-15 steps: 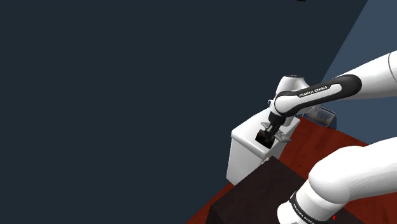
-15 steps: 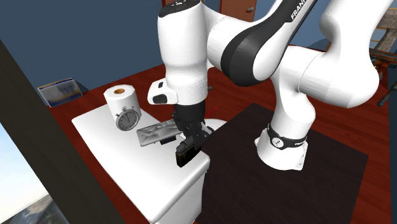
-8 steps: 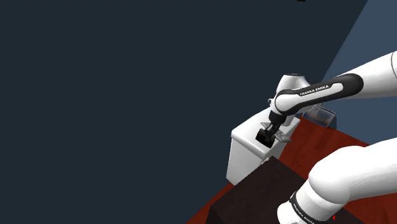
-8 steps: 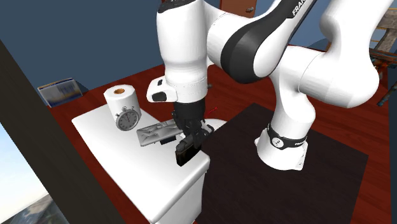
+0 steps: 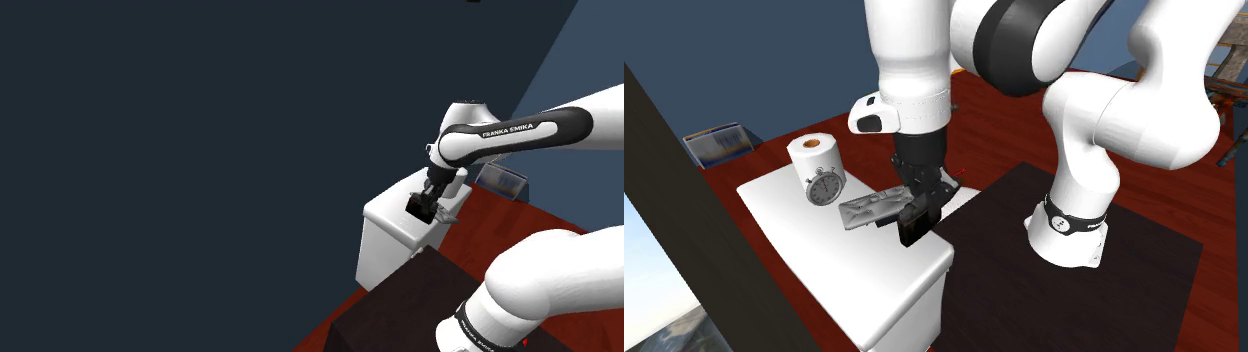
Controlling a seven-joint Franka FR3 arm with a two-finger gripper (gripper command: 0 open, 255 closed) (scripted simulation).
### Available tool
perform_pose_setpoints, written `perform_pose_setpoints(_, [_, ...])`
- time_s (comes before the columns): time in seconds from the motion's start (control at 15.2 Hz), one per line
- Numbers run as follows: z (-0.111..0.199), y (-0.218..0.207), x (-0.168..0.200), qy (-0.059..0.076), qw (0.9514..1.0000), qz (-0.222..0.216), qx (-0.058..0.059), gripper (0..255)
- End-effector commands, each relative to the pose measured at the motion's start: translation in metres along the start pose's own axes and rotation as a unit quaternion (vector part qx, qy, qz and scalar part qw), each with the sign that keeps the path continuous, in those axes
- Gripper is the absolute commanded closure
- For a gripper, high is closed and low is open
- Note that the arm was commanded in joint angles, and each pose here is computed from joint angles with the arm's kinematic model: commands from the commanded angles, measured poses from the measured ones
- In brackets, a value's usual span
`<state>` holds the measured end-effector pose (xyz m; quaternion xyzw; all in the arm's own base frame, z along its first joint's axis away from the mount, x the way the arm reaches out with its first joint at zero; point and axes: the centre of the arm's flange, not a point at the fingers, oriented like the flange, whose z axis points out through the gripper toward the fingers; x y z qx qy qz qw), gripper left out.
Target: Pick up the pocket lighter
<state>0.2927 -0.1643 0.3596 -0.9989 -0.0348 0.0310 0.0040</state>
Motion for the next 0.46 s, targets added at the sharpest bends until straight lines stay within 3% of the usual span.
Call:
perform_pose_setpoints(0.0, [-0.011,0.0,-0.001,0.0,1.0,0.0,0.0,255])
perform_pose_setpoints(0.4, [-0.033,-0.001,-0.002,0.0,1.0,0.0,0.0,255])
